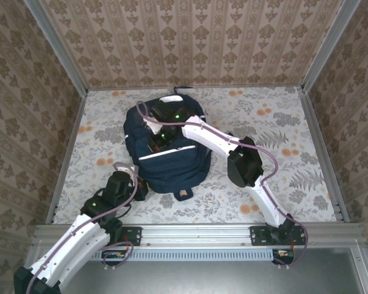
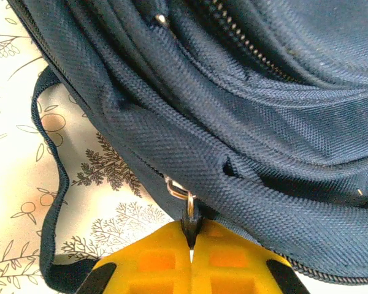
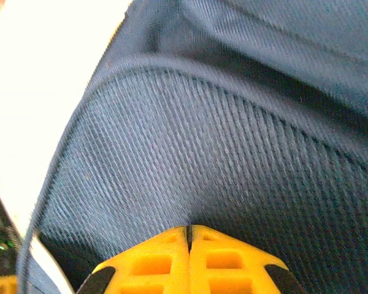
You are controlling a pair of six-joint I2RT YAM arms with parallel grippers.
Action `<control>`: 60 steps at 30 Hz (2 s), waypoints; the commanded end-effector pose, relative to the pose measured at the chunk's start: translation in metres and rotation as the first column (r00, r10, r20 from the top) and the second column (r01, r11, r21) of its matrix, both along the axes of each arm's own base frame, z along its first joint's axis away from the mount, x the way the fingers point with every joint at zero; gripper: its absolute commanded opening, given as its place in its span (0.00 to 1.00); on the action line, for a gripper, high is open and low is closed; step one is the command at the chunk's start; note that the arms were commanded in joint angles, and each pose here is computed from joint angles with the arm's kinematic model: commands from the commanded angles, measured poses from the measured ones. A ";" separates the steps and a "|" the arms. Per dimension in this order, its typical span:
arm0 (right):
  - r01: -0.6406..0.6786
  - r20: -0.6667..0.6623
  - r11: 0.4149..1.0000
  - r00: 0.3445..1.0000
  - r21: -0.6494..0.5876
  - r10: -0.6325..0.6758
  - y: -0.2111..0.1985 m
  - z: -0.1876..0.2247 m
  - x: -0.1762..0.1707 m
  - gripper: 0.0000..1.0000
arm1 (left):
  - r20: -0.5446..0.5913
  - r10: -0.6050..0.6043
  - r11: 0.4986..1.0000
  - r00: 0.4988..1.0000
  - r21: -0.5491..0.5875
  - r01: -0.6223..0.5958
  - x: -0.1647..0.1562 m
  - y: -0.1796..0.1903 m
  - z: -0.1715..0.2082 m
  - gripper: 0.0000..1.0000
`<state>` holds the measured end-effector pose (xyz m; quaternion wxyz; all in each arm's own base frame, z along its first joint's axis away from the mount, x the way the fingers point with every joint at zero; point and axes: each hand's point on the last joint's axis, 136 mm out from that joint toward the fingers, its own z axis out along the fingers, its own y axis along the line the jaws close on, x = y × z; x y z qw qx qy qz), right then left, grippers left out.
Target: Pack the student bag
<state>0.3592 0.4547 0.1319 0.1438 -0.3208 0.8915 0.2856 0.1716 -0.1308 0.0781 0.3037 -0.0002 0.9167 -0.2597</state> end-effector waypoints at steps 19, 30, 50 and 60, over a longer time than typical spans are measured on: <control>0.264 -0.085 0.964 0.961 0.017 -0.262 0.013 -0.051 0.057 0.00 | 0.083 -0.230 0.962 0.970 -0.128 0.240 -0.010 -0.063 0.061 0.00; 0.294 -0.027 0.955 0.956 0.043 -0.293 -0.004 -0.025 0.059 0.24 | 0.081 -0.310 0.948 0.947 -0.046 0.314 -0.012 -0.091 0.063 0.00; 0.681 -0.104 0.732 0.729 0.012 -0.677 -0.205 -0.055 0.190 0.69 | 0.053 -0.220 0.972 0.974 -0.069 0.223 -0.010 -0.057 0.052 0.00; 0.609 -0.392 0.785 0.754 0.116 -0.527 -0.156 -0.091 0.195 0.38 | 0.057 -0.256 0.961 0.965 -0.091 0.260 -0.004 -0.067 0.055 0.00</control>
